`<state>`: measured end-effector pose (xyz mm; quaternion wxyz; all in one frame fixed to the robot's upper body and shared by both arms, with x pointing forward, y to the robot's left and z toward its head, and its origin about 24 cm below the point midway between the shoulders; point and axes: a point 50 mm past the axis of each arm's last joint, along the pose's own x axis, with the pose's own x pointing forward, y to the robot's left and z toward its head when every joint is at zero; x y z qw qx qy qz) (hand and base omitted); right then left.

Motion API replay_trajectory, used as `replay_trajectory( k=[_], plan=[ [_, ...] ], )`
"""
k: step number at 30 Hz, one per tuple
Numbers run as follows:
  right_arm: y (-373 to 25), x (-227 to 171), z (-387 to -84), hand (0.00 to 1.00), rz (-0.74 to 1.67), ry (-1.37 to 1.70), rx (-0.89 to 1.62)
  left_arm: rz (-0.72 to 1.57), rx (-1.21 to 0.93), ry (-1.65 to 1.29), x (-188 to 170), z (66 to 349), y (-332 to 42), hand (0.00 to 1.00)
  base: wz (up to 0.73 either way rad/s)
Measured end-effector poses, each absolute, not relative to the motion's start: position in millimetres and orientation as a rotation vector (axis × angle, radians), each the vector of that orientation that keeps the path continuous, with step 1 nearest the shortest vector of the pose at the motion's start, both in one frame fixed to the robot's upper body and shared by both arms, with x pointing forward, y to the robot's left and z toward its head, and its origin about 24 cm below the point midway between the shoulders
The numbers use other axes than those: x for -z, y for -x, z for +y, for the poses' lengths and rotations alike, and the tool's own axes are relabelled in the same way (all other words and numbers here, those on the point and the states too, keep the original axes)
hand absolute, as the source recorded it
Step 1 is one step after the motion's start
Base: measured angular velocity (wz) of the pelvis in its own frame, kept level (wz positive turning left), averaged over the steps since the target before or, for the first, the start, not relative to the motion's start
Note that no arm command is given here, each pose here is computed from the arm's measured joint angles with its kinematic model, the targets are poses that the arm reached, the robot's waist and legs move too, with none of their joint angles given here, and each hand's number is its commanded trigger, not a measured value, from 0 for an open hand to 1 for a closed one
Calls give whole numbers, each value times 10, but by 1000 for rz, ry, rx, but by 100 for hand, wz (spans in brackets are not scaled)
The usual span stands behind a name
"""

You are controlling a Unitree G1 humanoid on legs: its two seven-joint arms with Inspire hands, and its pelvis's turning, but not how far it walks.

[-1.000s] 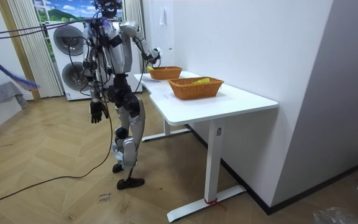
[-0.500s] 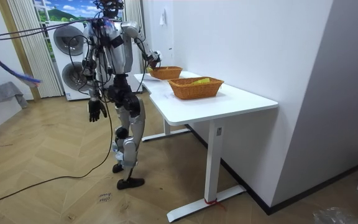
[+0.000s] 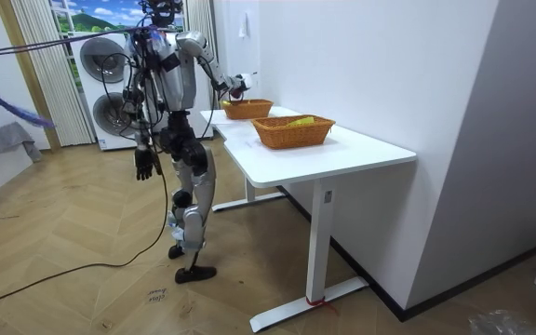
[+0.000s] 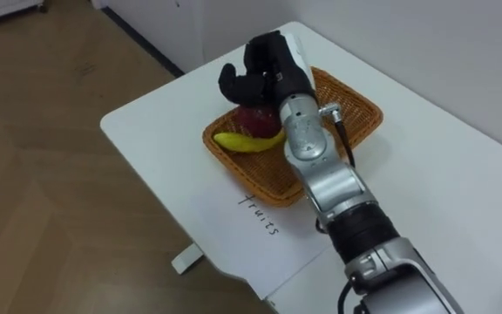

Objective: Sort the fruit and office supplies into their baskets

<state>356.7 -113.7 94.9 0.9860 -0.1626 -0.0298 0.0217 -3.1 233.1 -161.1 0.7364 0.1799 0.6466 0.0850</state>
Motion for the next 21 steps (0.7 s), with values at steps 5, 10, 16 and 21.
replay_trajectory(
  k=[5,10,16,21],
  plan=[
    [-3570,-980,-1160,0,-74,323,-19,1419,-190,-399,1612,2327,28,0,-6],
    [-3568,-1079,-1195,0,-115,331,-14,1417,-191,-402,1611,2332,22,0,-2],
    [-3565,-1138,-1215,0,-133,308,-15,1401,-193,-404,1601,2335,-13,0,0],
    [-3565,-1134,-1214,0,-129,301,-21,1402,-194,-405,1599,2338,-9,0,-1]
  ],
)
